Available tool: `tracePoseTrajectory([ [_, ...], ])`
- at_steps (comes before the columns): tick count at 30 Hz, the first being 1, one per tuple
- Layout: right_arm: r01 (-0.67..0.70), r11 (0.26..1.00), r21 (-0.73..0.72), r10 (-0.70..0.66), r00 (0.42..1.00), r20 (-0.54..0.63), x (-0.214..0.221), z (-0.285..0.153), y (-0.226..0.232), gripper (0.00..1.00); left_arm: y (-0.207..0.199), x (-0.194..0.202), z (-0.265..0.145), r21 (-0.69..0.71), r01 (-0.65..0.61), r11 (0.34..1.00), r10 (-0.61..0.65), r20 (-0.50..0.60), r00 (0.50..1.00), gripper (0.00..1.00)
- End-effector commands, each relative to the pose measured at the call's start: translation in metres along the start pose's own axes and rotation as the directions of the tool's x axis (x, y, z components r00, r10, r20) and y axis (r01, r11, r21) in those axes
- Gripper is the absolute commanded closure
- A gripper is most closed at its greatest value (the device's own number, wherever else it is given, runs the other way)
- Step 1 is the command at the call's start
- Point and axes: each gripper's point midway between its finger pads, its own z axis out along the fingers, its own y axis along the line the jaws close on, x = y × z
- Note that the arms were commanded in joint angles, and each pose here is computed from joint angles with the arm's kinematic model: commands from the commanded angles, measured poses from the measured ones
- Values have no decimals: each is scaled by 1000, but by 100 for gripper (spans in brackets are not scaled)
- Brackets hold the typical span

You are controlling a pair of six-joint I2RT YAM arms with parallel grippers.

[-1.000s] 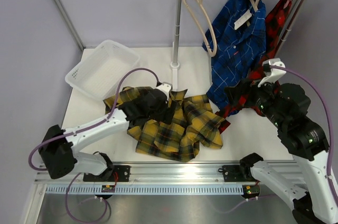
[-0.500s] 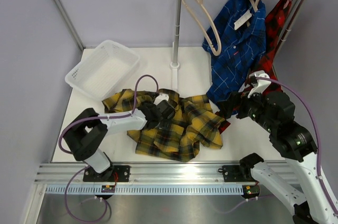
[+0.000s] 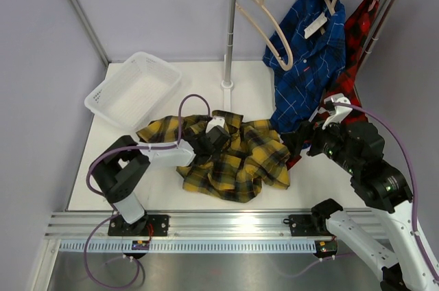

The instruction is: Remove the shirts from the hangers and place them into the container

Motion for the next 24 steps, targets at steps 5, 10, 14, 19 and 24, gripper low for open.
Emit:
tracePoseTrajectory([
  [5,28,999,-32,-26,999,38,-6,-4,5,2,-5,30,-21,127,-40,991,55,-116,992,100],
  [10,29,999,-37,-28,999,45,-6,-4,5,2,-11,-61,-111,210,-20,977,-6,123,992,100],
  [14,29,999,-37,-26,998,54,-6,-8,6,2,12,-153,-215,202,-24,979,-55,377,924,100],
  [19,26,998,-50,-23,998,61,-5,-11,8,2,50,-225,-299,194,30,981,-135,556,820,100],
  [24,14,998,-64,-10,998,67,-4,-12,10,3,107,-287,-359,111,138,984,-176,701,691,100],
])
